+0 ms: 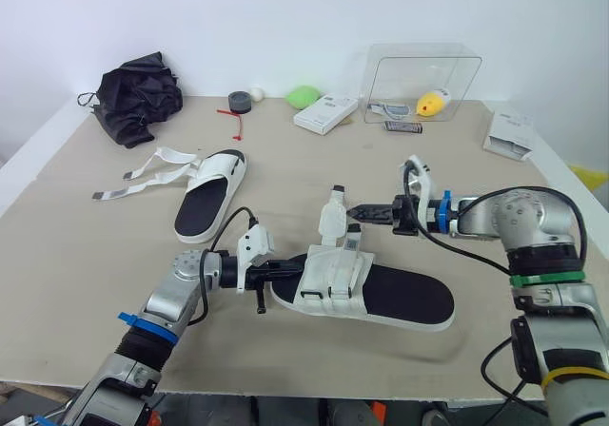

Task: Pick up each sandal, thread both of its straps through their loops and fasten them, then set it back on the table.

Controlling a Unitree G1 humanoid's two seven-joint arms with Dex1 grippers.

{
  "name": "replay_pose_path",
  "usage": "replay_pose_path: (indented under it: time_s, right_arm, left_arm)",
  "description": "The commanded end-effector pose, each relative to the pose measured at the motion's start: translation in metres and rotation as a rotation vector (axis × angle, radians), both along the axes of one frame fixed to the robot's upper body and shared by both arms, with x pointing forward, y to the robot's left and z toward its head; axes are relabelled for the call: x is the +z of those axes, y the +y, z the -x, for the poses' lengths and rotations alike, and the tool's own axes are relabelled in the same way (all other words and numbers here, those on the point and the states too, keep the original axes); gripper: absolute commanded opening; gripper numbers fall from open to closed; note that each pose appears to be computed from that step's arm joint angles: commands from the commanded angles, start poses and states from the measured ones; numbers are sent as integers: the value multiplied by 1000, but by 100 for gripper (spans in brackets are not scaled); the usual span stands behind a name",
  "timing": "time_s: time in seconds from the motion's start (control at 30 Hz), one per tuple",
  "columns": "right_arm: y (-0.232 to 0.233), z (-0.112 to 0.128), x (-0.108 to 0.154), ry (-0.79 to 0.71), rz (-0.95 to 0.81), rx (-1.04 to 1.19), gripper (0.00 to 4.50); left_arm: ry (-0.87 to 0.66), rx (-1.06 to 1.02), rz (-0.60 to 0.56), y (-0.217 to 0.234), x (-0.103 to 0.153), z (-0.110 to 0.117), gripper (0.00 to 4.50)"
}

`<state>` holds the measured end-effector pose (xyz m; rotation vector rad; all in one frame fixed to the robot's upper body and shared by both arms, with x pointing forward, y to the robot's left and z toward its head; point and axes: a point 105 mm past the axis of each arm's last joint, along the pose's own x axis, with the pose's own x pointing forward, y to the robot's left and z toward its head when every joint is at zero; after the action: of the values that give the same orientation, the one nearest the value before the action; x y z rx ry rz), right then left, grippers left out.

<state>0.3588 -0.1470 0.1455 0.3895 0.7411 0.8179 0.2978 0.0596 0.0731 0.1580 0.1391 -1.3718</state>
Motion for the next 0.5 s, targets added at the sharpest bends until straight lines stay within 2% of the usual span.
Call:
replay_pose_path:
  time_s: [0.03,0.33,0.5]
  right_arm:
    - [11,-7,15,-38,-13,56,291]
    - [46,-32,30,-70,-83,123,291]
    - [61,-42,26,-75,-95,125,291]
  left_arm:
    - [230,87,-202,24,-70,14,0]
    - [228,83,-200,22,-71,15,0]
    - [225,93,-198,23,-70,14,0]
